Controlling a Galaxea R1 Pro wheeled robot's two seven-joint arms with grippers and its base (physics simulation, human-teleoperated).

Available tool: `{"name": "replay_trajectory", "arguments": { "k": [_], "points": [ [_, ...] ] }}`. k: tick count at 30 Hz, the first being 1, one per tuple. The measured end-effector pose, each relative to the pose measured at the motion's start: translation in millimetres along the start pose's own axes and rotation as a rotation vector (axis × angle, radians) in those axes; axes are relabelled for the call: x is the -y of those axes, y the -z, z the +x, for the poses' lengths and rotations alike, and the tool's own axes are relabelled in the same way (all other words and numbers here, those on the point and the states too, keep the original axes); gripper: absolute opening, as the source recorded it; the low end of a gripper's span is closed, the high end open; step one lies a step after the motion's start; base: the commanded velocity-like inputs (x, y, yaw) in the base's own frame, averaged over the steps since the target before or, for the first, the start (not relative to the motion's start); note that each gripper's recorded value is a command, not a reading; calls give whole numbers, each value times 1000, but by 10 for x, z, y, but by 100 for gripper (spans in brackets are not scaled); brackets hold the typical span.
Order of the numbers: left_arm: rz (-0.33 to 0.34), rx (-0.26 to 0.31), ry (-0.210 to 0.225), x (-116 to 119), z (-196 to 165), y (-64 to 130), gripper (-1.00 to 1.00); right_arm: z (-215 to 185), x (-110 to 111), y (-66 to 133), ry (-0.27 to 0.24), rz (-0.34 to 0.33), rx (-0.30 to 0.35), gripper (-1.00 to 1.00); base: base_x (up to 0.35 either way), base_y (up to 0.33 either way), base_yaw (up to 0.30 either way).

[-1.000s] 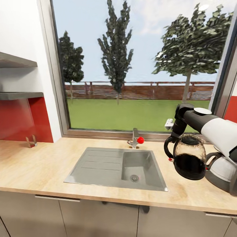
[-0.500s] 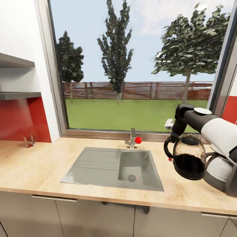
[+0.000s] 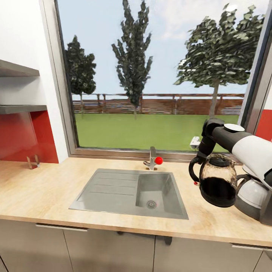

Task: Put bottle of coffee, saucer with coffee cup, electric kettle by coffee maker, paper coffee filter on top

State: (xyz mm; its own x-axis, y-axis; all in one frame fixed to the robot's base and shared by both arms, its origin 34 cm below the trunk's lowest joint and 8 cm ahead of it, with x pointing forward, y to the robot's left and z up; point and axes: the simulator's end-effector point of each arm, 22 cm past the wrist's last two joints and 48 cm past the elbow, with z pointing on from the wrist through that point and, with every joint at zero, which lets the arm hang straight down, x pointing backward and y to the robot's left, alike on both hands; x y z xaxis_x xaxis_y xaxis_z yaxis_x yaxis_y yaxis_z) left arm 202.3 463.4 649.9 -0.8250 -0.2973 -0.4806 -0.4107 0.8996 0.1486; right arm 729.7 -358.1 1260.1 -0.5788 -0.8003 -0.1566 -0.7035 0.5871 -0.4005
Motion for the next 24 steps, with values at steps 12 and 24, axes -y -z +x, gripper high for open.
{"name": "replay_trajectory", "arguments": {
  "k": [12,24],
  "points": [
    [0,-1,0,32,16,-103,100,0,4,-105,3,3,2,-100,0,0,0],
    [0,-1,0,66,35,-214,100,-12,-2,-219,10,7,7,-100,0,0,0]
  ]
}}
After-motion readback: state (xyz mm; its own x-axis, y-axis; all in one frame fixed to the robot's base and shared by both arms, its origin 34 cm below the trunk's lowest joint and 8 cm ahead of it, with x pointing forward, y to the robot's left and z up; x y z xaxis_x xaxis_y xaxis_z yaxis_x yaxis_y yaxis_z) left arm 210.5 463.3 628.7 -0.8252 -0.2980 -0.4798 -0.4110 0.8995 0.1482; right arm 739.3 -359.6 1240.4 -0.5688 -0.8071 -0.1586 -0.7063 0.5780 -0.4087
